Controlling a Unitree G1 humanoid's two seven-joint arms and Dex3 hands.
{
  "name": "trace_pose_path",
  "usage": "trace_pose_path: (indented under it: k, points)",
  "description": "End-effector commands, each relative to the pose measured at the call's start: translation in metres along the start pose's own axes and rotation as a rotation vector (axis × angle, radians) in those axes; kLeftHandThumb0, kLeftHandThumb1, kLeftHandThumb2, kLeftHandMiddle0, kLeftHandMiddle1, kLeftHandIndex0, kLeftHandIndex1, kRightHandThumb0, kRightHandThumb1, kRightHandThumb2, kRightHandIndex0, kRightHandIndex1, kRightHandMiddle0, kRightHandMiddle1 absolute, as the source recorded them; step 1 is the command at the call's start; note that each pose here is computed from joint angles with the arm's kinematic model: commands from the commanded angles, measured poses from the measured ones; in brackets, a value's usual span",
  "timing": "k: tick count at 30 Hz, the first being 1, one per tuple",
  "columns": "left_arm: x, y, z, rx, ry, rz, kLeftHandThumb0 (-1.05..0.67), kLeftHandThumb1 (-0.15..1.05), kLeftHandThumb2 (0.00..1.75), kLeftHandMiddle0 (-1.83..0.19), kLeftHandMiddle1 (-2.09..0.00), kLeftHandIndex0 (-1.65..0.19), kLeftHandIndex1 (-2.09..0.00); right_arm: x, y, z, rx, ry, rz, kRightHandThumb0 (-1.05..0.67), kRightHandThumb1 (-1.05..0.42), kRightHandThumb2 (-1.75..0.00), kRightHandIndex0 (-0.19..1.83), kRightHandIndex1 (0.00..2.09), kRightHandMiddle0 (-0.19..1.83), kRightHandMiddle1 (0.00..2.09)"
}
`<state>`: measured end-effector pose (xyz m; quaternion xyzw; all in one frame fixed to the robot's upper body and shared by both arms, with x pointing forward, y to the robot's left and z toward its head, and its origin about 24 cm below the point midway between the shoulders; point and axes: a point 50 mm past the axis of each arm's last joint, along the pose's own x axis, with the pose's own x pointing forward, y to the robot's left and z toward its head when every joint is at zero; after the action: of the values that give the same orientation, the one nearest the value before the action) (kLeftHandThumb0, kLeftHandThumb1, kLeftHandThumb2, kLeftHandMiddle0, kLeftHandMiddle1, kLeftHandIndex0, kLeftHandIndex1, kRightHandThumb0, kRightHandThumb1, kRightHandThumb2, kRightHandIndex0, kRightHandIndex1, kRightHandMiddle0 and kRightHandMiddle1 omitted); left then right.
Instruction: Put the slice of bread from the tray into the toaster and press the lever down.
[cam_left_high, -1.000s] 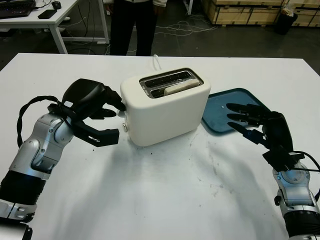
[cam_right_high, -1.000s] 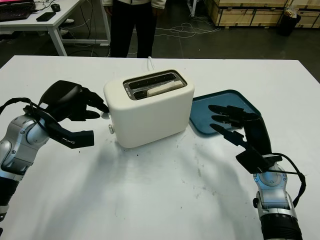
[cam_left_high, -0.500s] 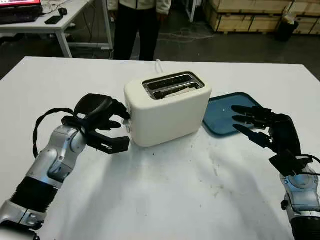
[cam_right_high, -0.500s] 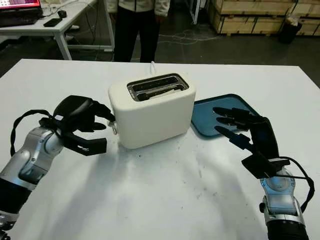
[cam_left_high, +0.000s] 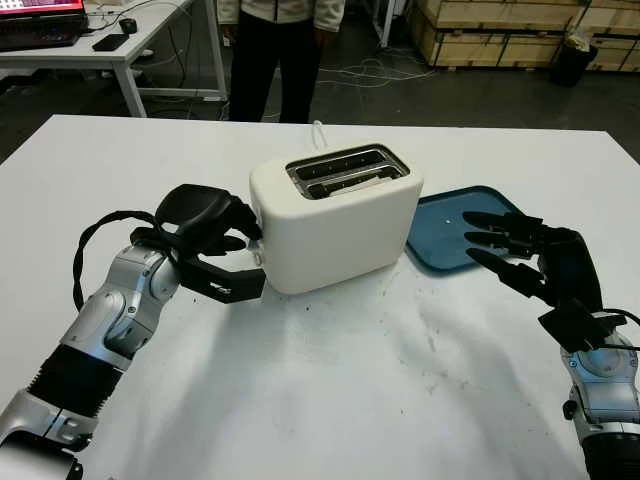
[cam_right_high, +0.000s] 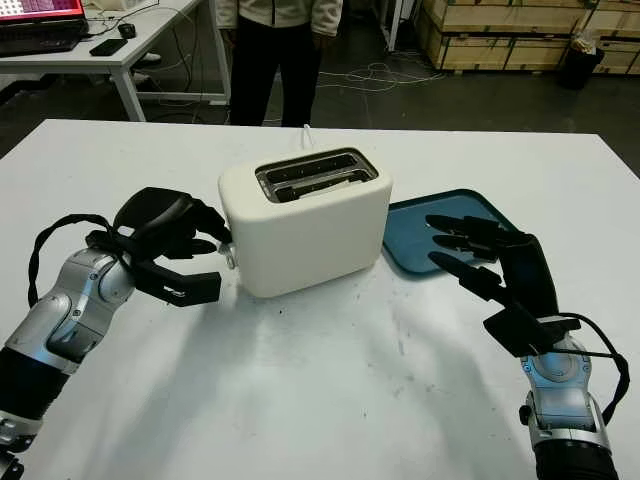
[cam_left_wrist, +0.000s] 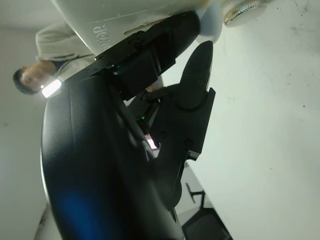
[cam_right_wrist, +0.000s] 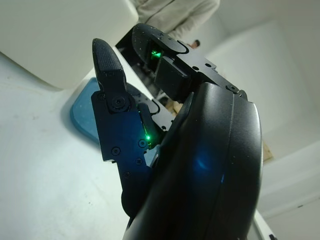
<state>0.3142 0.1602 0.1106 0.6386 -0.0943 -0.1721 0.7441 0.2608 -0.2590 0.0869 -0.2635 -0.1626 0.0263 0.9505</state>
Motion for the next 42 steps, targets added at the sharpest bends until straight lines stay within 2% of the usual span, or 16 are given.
trace_pose_path:
  k: [1, 5, 8, 10, 12, 13, 16, 19, 21, 24, 28, 29, 31, 34, 37, 42]
  points:
    - [-0.012, -0.065, 0.015, -0.044, -0.054, -0.291, -0.30, 0.90, 0.00, -0.79, -1.05, -1.25, -0.05, -0.002, 0.000, 0.001, -0.003, 0.006, 0.002, -0.47, -0.92, -0.03, 1.05, 0.00, 0.91, 0.00]
    - [-0.009, -0.060, 0.019, -0.046, -0.051, -0.303, -0.31, 0.92, 0.02, -0.78, -0.96, -1.19, -0.02, -0.006, -0.001, 0.002, -0.011, 0.011, 0.005, -0.49, -0.92, -0.04, 1.04, 0.00, 0.91, 0.00]
    - [-0.012, -0.061, 0.029, -0.078, -0.094, -0.247, -0.30, 0.89, 0.01, -0.89, -0.93, -1.22, -0.03, -0.012, -0.004, 0.002, -0.014, 0.015, 0.006, -0.50, -0.92, -0.05, 1.04, 0.00, 0.91, 0.00]
    - [-0.015, -0.069, 0.039, -0.140, -0.117, -0.189, -0.28, 0.86, 0.00, -0.91, -1.11, -1.28, -0.06, -0.017, -0.007, 0.002, -0.020, 0.018, 0.011, -0.50, -0.92, -0.05, 1.04, 0.00, 0.91, 0.00]
    - [-0.019, -0.091, 0.051, -0.229, -0.106, -0.160, -0.27, 0.85, 0.00, -0.87, -1.28, -1.28, -0.06, -0.022, -0.010, 0.000, -0.028, 0.027, 0.018, -0.50, -0.92, -0.05, 1.04, 0.00, 0.91, 0.00]
    - [-0.020, -0.107, 0.057, -0.263, -0.083, -0.184, -0.27, 0.87, 0.01, -0.85, -1.28, -1.25, -0.04, -0.024, -0.012, -0.001, -0.034, 0.035, 0.024, -0.50, -0.92, -0.05, 1.04, 0.00, 0.90, 0.00]
    - [-0.024, -0.158, 0.074, -0.318, 0.010, -0.322, -0.27, 0.89, 0.00, -0.83, -1.01, -1.19, -0.02, -0.023, -0.015, -0.002, -0.038, 0.044, 0.041, -0.47, -0.92, -0.04, 1.03, 0.00, 0.89, 0.00]
    - [-0.029, -0.178, 0.084, -0.324, 0.024, -0.400, -0.24, 0.88, 0.00, -0.82, -0.87, -1.16, -0.01, -0.016, -0.014, -0.002, -0.045, 0.041, 0.052, -0.44, -0.92, -0.04, 1.03, 0.00, 0.89, 0.00]
    - [-0.028, -0.178, 0.084, -0.311, 0.022, -0.404, -0.24, 0.87, 0.00, -0.83, -0.90, -1.15, 0.00, -0.012, -0.012, -0.002, -0.050, 0.038, 0.059, -0.43, -0.92, -0.04, 1.03, 0.00, 0.89, 0.00]
    - [-0.023, -0.170, 0.077, -0.327, 0.035, -0.399, -0.24, 0.91, 0.02, -0.71, -0.86, -1.11, 0.00, -0.006, -0.008, 0.000, -0.035, 0.038, 0.069, -0.39, -0.92, -0.03, 1.03, 0.00, 0.88, 0.00]
    - [-0.019, -0.160, 0.072, -0.307, 0.026, -0.374, -0.23, 0.91, 0.01, -0.77, -0.95, -1.13, -0.02, -0.001, -0.007, 0.001, -0.041, 0.031, 0.071, -0.37, -0.92, -0.02, 1.01, 0.00, 0.87, 0.00]
    - [-0.018, -0.158, 0.070, -0.294, 0.019, -0.376, -0.24, 0.91, 0.01, -0.75, -0.93, -1.12, -0.01, -0.001, -0.007, 0.002, -0.045, 0.026, 0.067, -0.37, -0.92, -0.02, 1.01, 0.00, 0.87, 0.00]
    - [-0.016, -0.156, 0.067, -0.278, 0.014, -0.367, -0.25, 0.92, 0.03, -0.78, -0.73, -1.07, -0.01, -0.001, -0.007, 0.002, -0.045, 0.020, 0.064, -0.35, -0.92, -0.02, 1.02, 0.01, 0.88, 0.00]
    - [-0.015, -0.151, 0.064, -0.257, 0.017, -0.338, -0.29, 0.92, 0.04, -0.83, -0.69, -1.07, -0.01, 0.000, -0.006, 0.001, -0.034, 0.020, 0.061, -0.33, -0.92, -0.02, 1.02, 0.01, 0.88, 0.00]
    - [-0.014, -0.146, 0.061, -0.254, 0.011, -0.321, -0.29, 0.92, 0.03, -0.83, -0.71, -1.09, -0.02, 0.000, -0.005, 0.001, -0.024, 0.022, 0.060, -0.33, -0.92, -0.02, 1.02, 0.01, 0.88, 0.00]
    - [-0.011, -0.140, 0.058, -0.266, 0.042, -0.322, -0.28, 0.92, 0.02, -0.78, -0.82, -1.11, -0.02, 0.000, -0.005, 0.002, -0.027, 0.013, 0.059, -0.35, -0.92, -0.02, 1.03, 0.01, 0.88, 0.00]
